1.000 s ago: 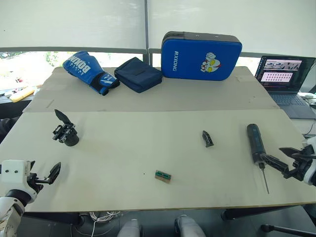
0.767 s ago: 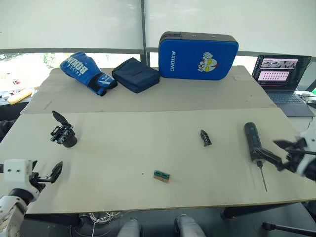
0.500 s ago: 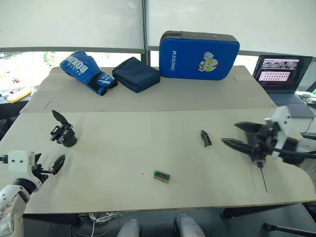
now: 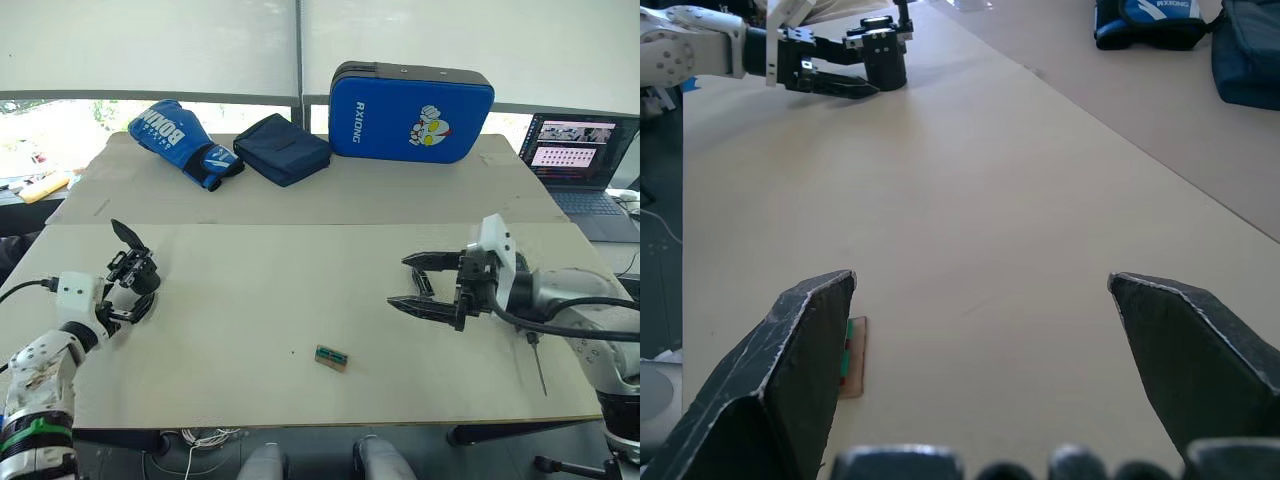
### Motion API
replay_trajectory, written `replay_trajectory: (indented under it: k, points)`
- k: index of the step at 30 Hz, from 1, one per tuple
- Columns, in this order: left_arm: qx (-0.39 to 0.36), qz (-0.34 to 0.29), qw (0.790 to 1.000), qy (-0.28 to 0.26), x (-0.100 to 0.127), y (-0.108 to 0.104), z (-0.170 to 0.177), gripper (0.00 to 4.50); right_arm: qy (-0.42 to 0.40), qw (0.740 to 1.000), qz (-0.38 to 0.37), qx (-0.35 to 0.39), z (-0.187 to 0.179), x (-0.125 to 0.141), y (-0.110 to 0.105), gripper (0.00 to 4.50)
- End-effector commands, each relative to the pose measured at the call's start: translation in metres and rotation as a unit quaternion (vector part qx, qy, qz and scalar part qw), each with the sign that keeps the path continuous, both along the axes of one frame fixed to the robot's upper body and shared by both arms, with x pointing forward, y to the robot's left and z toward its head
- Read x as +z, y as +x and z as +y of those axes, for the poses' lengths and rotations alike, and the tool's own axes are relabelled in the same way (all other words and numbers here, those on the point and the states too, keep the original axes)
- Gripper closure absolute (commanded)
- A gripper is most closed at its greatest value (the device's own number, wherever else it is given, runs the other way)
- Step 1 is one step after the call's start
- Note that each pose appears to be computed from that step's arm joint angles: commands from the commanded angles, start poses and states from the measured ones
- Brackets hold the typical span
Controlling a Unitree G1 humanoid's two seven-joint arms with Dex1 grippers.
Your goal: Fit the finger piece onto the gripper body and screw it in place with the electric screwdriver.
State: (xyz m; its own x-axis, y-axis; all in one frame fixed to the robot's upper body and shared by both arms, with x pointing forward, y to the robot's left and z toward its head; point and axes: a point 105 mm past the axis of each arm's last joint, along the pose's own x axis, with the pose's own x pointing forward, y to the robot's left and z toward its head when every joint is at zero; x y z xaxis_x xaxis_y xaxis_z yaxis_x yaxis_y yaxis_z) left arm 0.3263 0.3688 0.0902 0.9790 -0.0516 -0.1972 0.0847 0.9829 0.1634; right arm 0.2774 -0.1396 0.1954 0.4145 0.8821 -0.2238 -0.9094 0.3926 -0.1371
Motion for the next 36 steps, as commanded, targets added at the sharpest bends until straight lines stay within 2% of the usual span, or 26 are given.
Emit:
replay_trajectory:
  k: [1, 11, 12, 14, 16, 17, 19, 23, 28, 32, 36]
  points:
    - [0.013, -0.026, 1.0, 0.008, 0.014, 0.009, 0.005, 0.0, 0.009, 1.0, -0.015, 0.015, 0.007, 0.008, -0.007, 0.02]
    - [-0.003, -0.036, 0.999, -0.002, 0.015, 0.026, -0.007, 0.0, 0.012, 1.0, -0.017, 0.007, 0.011, 0.005, -0.007, 0.02]
    - [-0.002, -0.037, 0.999, -0.003, 0.014, 0.026, -0.007, 0.51, 0.012, 1.0, -0.017, 0.006, 0.012, 0.005, -0.008, 0.0]
    - [-0.006, -0.037, 0.999, -0.001, 0.012, 0.024, -0.009, 1.16, 0.013, 1.0, -0.018, 0.005, 0.012, 0.004, -0.007, 0.0]
    - [-0.009, -0.039, 0.999, -0.003, 0.01, 0.021, -0.013, 2.11, 0.015, 1.0, -0.02, 0.001, 0.012, 0.004, -0.007, 0.0]
    - [-0.013, -0.043, 0.999, -0.004, 0.01, 0.019, -0.019, 2.13, 0.015, 1.0, -0.021, -0.001, 0.012, 0.004, -0.006, 0.0]
    - [-0.015, -0.062, 0.997, -0.041, 0.015, 0.018, -0.042, 2.13, 0.015, 1.0, -0.022, -0.004, 0.012, 0.002, -0.007, 0.0]
    - [-0.041, -0.098, 0.99, -0.088, 0.04, 0.007, -0.126, 2.13, 0.014, 1.0, -0.022, -0.004, 0.015, -0.001, -0.01, 0.0]
    - [-0.033, -0.073, 0.994, -0.08, 0.038, -0.002, -0.192, 2.13, 0.014, 1.0, -0.014, 0.004, 0.024, -0.008, -0.016, 0.0]
    - [-0.01, -0.074, 0.996, -0.048, 0.035, 0.002, -0.215, 2.13, 0.012, 1.0, -0.011, 0.007, 0.028, -0.013, -0.018, 0.0]
    - [0.023, -0.059, 0.997, -0.04, 0.018, 0.014, -0.225, 2.13, 0.013, 1.0, -0.008, 0.003, 0.031, -0.017, -0.015, 0.0]
